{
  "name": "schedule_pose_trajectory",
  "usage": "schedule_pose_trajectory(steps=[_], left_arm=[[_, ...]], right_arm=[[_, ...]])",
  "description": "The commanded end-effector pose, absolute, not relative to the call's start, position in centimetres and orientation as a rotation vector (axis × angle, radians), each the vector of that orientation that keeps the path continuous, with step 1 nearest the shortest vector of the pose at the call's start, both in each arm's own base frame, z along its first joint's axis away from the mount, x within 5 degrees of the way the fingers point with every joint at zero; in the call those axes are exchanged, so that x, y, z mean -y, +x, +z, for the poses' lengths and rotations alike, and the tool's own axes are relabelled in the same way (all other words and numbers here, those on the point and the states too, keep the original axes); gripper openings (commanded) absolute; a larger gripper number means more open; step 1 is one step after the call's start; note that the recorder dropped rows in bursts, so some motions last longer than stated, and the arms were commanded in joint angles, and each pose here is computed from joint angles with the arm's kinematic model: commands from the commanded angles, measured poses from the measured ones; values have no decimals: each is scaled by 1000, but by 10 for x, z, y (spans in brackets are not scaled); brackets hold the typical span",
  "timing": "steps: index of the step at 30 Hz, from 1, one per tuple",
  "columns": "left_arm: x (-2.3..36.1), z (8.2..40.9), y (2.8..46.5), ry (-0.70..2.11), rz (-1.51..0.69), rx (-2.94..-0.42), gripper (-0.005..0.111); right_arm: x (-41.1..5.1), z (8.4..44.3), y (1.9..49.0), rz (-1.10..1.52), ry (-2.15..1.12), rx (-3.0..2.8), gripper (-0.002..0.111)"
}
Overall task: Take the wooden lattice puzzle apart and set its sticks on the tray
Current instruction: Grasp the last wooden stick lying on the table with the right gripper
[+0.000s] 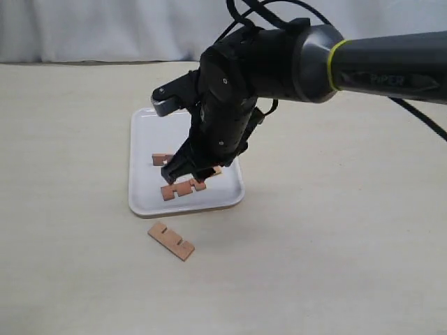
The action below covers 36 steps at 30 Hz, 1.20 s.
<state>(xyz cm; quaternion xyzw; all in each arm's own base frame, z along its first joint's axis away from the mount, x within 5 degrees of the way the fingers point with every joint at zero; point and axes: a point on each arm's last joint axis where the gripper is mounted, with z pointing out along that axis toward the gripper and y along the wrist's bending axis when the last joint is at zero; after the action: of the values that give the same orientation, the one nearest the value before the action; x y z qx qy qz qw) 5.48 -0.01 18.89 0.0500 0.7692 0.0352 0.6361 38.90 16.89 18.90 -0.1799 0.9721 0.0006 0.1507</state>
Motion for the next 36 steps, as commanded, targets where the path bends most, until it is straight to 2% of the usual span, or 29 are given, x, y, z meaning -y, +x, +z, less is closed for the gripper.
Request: schedule_pose_trajectory(steps=[1,4,7,18,30,36], left_arm=[[0,189,55,115,78,-1749,0],[0,189,55,115,78,-1749,0],[0,189,55,115,78,-1749,0],[0,189,55,115,78,-1749,0],[0,189,55,114,76,-1753,0],[0,189,55,114,76,-1753,0]], right_arm=[[-204,177,353,140,-919,-2841,38],[-244,169,335,79,-1085,-2722,39],[-262,156,329,78,-1130,-2677,39],[-255,141,340,-108,-1031,-2679,39],[-245,138,347,-65,-957,-2725,39],[-239,133,350,64,-947,-2778,55]])
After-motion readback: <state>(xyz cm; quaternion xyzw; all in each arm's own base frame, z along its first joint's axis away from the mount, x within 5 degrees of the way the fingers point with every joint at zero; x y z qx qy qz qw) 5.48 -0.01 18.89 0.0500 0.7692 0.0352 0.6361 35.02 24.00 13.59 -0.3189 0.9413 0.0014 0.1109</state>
